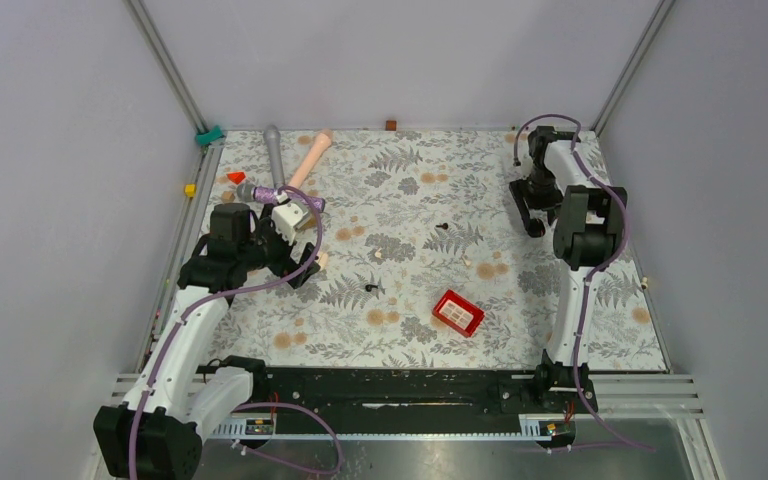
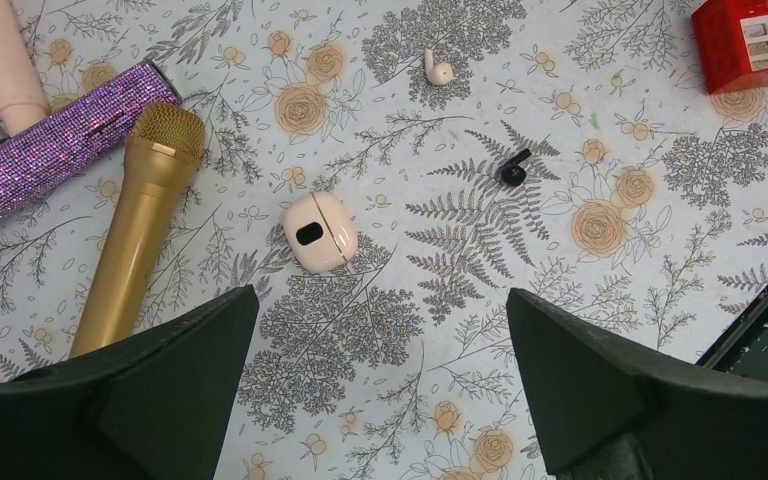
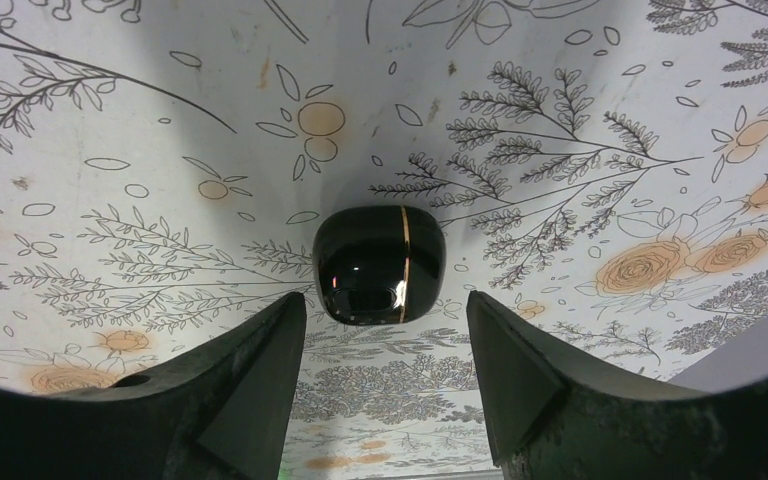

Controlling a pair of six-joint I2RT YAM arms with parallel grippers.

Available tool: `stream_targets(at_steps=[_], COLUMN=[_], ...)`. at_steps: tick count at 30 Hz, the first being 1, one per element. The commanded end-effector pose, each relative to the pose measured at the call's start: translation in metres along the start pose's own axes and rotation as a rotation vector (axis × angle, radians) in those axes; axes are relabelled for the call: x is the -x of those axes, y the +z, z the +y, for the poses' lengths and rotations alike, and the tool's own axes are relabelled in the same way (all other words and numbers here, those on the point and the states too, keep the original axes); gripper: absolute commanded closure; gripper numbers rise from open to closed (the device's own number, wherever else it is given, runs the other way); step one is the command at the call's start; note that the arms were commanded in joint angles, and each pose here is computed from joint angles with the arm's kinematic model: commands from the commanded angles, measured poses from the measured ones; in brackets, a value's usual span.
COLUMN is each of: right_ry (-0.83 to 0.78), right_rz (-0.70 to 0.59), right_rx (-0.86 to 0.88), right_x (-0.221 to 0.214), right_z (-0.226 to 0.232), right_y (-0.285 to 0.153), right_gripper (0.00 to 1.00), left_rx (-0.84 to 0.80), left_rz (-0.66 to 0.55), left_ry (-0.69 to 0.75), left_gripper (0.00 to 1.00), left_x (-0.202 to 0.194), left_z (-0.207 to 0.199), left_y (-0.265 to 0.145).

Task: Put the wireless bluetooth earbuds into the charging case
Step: Move the charging case to the center of the board.

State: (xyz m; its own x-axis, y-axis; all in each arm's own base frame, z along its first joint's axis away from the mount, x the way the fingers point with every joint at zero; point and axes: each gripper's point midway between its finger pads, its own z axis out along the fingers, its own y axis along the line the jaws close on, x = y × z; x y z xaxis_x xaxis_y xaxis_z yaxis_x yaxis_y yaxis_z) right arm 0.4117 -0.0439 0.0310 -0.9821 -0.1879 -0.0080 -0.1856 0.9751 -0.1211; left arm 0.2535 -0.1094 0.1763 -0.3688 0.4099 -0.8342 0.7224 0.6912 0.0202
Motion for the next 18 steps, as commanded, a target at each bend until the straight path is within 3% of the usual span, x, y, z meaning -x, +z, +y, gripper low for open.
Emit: stream_targets(at_steps=[1, 4, 8, 18], right_ry=[-0.064, -0.085, -0.088, -0.118], right_rz=[0.025, 0.036, 0.028, 0.046], right_rx=[-0.028, -0.049, -0.015, 0.036], right_x=[0.0, -0.003, -0.003, -0.004], right_z=[0.004, 0.0, 0.006, 0.03], right_y=[-0.006, -0.006, -0.006, -0.008], right_gripper=[0.31, 0.32, 0.44, 0.42], left_rx=[0.002, 0.002, 0.005, 0.009], left_rz=[-0.052, -0.05, -0.051, -0.058], left_ry=[0.041, 0.04, 0.041, 0.043], left_gripper=[0.01, 0.01, 0.01, 0.01], left_x=[0.011, 0.01, 0.011, 0.012], left_z=[0.001, 0.001, 0.002, 0.002], left_y=[-0.002, -0.002, -0.003, -0.004])
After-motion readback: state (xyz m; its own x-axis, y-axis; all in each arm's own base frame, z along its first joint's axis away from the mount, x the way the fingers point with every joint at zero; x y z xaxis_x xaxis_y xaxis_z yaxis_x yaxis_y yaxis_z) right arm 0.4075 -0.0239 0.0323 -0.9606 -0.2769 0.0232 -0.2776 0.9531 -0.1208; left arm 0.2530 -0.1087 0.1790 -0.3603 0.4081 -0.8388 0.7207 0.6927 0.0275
